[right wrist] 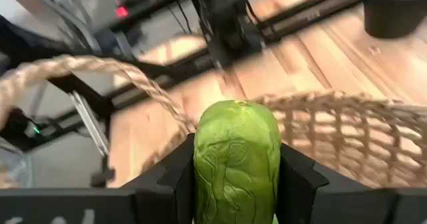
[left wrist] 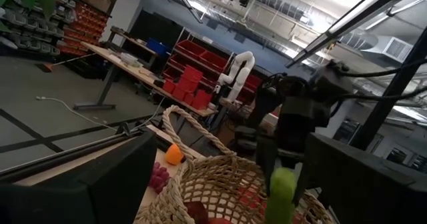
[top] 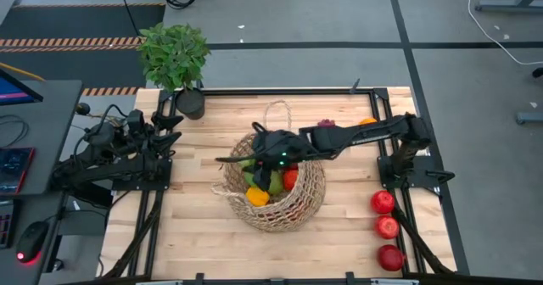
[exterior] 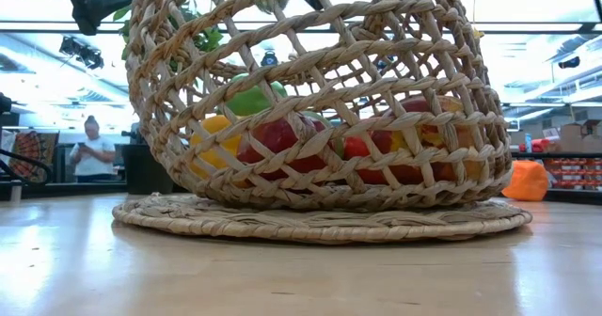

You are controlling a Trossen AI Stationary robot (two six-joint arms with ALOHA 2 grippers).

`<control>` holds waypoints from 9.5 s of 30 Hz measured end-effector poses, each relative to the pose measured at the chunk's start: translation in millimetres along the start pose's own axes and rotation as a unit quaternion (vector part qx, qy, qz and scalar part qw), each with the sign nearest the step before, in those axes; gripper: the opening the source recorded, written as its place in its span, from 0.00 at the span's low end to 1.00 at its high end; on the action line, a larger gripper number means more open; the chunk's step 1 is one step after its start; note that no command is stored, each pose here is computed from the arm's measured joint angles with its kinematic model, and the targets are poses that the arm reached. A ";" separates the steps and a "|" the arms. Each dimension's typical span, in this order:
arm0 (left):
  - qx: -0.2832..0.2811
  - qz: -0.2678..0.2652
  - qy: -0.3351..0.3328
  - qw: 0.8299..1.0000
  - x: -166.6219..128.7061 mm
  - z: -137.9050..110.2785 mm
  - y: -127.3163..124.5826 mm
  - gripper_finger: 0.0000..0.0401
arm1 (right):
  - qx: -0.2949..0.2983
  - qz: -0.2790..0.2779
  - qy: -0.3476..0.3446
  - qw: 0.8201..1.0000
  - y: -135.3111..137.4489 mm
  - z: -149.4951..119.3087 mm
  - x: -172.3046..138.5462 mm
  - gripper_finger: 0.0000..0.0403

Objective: Build produce basket
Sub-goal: Put the green cucumber into the brown basket, then put the bottom red apple into the brown basket, then put the red pomegranate into the brown basket

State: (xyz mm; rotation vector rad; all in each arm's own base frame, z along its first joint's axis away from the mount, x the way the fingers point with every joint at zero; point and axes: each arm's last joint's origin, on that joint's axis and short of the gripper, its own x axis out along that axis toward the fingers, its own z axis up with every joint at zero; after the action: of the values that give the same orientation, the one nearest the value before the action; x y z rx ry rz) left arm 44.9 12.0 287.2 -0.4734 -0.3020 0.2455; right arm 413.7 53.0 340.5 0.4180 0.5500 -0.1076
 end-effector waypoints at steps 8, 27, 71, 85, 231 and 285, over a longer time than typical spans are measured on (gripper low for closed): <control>0.000 0.000 0.000 1.000 0.0 0.0 0.0 0.97 | -0.045 -0.038 0.076 0.995 10.2 17.2 16.3 0.39; 0.000 0.000 0.000 1.000 0.0 0.0 0.0 0.97 | -0.069 -0.031 0.132 0.988 -0.6 8.9 35.1 0.54; 0.000 0.000 0.000 1.000 0.0 0.0 0.0 0.97 | -0.104 -0.106 0.495 0.856 75.3 -184.2 -195.1 0.75; 0.000 0.000 0.000 1.000 0.0 0.0 0.0 0.97 | -0.077 -0.138 0.645 0.748 30.8 -270.1 -162.7 0.95; 0.000 0.000 0.000 1.000 0.0 0.0 0.0 0.97 | -0.274 -0.082 -0.214 0.934 86.4 30.4 -128.1 0.91; 0.000 0.000 0.000 1.000 0.0 -0.1 0.0 0.97 | -0.298 -0.144 0.305 0.893 -4.1 -51.8 17.8 0.99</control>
State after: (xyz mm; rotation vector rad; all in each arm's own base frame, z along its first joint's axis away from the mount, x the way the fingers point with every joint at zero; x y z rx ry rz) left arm 45.0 12.0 287.1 -0.4732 -0.3018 0.2450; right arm 402.8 70.8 289.7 -0.2562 1.2225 -0.0844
